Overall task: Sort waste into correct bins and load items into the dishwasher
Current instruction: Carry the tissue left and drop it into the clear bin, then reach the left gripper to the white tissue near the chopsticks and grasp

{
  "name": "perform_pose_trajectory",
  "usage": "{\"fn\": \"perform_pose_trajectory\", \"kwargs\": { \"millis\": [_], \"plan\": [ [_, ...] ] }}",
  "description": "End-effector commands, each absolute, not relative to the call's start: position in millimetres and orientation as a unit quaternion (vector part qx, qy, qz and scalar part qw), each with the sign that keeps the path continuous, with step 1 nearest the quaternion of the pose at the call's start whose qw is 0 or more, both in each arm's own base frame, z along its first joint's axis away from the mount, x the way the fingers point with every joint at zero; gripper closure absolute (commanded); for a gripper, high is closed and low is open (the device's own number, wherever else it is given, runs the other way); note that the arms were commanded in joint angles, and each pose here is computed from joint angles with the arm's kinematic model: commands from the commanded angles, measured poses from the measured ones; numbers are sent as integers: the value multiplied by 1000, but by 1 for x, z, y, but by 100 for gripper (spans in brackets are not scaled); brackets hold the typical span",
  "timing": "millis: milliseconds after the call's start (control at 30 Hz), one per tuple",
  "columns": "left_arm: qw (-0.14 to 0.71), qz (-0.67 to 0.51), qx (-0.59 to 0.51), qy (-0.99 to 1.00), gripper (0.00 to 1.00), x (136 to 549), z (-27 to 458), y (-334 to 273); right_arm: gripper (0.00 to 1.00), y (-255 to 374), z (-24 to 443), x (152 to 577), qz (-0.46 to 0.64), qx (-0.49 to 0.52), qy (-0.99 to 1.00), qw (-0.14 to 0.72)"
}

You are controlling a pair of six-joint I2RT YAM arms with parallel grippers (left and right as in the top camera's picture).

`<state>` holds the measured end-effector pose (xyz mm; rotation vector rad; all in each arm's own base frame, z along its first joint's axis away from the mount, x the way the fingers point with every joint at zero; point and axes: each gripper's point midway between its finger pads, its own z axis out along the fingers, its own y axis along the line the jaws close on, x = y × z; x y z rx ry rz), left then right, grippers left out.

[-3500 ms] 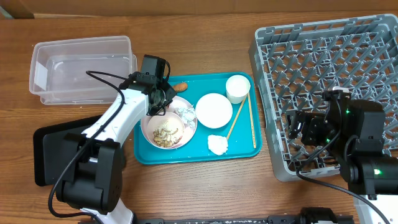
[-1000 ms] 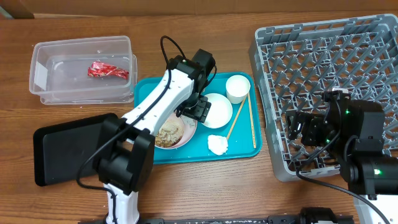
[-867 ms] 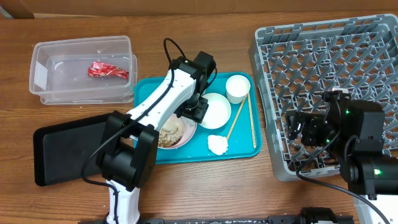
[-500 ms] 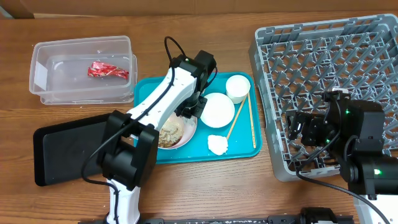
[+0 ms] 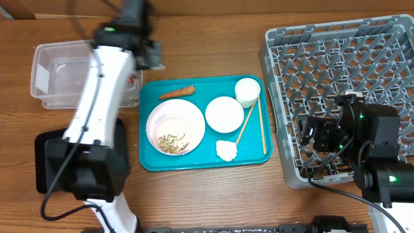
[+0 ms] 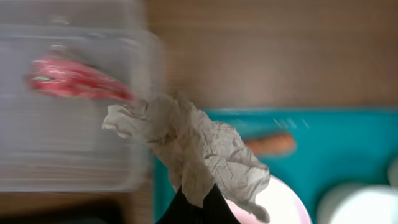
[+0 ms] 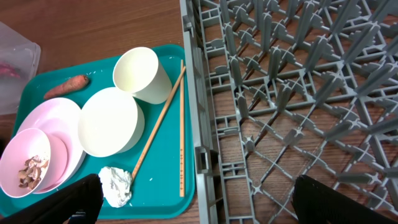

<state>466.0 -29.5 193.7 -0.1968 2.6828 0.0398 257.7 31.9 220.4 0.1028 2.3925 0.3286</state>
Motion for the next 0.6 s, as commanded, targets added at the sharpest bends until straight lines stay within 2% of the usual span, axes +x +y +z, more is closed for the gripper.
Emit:
{"fn": "perform_pose_trajectory", "kwargs": {
  "millis": [0,100,133,167,233,267,367,567],
  "plan": [
    [233,19,-159,959,96,475,192,20,0,32,234,261,130,39,919,370],
    [226,11,-191,955,96,478,182,48,0,32,234,261,130,39,919,370],
    [223,3,-196,955,92,478,180,52,0,32,234,261,130,39,919,370],
    [220,-8,-200,955,69,478,178,55,0,32,234,261,130,39,919,370],
    [220,-23,-205,953,48,478,179,58,0,32,234,261,130,39,919,371],
    [223,-29,-207,952,42,478,182,59,0,32,234,261,130,39,919,370],
    [236,-34,-205,949,35,476,197,57,0,32,234,261,130,39,919,370],
    [229,-80,-127,962,34,446,234,-12,0,32,233,261,130,39,919,370]
  ]
}}
